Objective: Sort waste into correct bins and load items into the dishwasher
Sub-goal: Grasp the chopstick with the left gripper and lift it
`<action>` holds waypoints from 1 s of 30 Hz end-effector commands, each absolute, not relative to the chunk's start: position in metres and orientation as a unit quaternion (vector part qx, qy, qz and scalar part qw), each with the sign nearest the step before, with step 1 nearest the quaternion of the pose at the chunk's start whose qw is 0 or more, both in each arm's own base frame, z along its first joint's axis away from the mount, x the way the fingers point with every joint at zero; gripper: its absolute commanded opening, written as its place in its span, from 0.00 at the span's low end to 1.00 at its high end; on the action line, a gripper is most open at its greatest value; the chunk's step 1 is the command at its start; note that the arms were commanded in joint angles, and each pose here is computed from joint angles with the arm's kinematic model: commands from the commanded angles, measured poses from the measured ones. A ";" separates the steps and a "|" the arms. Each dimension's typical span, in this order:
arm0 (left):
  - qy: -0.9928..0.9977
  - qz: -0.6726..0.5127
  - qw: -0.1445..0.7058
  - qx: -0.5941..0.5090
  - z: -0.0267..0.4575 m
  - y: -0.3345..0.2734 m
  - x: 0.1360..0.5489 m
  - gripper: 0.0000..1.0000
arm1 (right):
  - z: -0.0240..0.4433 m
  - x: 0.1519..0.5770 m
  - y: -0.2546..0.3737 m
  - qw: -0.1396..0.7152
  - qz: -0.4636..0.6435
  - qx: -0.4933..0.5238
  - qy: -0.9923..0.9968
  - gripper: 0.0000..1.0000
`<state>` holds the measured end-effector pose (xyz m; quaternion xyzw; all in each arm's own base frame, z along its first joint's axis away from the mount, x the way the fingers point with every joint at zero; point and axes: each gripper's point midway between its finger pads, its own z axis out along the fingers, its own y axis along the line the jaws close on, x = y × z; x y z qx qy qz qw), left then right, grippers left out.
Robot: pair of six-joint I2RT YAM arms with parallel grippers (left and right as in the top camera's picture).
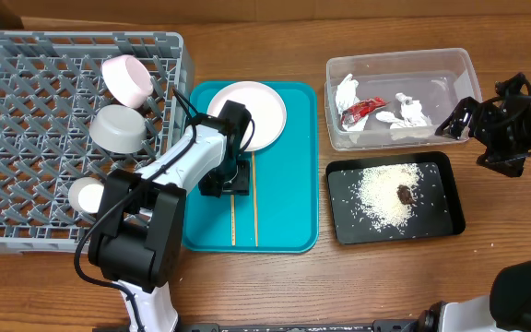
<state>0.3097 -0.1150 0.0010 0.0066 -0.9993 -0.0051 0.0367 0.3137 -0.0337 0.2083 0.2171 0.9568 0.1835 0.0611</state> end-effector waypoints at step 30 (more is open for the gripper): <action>-0.984 -0.005 0.175 -0.023 0.070 -0.116 0.265 0.04 | 0.215 0.315 -0.035 0.073 0.179 0.214 0.957 1.00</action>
